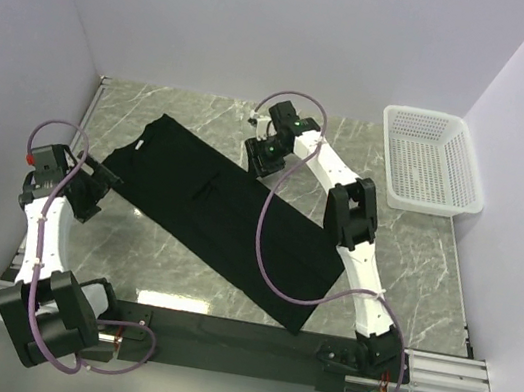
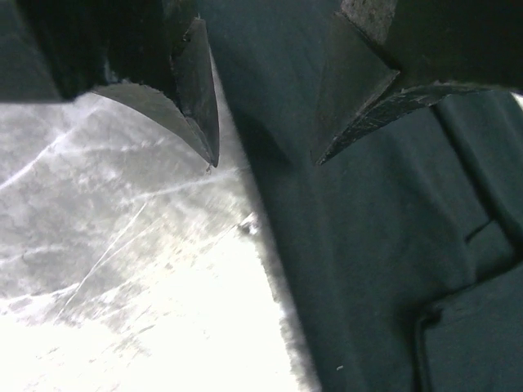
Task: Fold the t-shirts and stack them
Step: Fold the tshirt
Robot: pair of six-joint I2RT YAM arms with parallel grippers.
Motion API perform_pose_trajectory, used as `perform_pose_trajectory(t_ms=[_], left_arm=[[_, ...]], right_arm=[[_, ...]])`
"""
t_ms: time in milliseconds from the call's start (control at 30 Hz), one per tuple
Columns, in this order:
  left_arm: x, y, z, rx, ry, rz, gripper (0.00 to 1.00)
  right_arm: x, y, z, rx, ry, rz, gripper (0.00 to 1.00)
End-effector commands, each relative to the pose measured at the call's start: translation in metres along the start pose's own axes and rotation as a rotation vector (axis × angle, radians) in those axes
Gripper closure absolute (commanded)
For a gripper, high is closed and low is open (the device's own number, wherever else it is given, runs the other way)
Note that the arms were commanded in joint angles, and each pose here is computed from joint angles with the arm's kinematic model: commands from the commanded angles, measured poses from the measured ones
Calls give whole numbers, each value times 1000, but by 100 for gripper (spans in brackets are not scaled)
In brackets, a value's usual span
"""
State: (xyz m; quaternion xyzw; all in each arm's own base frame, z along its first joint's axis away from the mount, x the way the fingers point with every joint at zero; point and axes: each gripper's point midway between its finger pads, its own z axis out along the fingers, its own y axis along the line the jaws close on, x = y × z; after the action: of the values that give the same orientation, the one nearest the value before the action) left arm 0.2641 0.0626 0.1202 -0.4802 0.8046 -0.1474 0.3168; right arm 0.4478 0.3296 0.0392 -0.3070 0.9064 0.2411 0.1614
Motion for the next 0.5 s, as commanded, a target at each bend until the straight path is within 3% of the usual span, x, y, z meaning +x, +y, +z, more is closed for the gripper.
perform_pose_trajectory(t_ms=[0,267,467], left_arm=[[-8,-7,0,29,-24,-4,9],[-8,-10,4,39,-13,-18,9],[-9,-11,3,42,-15,-19,9]], right_arm=[[-2,-4,11,17,4,24,45],[11,1,20,-19,43,31,53],[17,9,26,-65,66,63,79]])
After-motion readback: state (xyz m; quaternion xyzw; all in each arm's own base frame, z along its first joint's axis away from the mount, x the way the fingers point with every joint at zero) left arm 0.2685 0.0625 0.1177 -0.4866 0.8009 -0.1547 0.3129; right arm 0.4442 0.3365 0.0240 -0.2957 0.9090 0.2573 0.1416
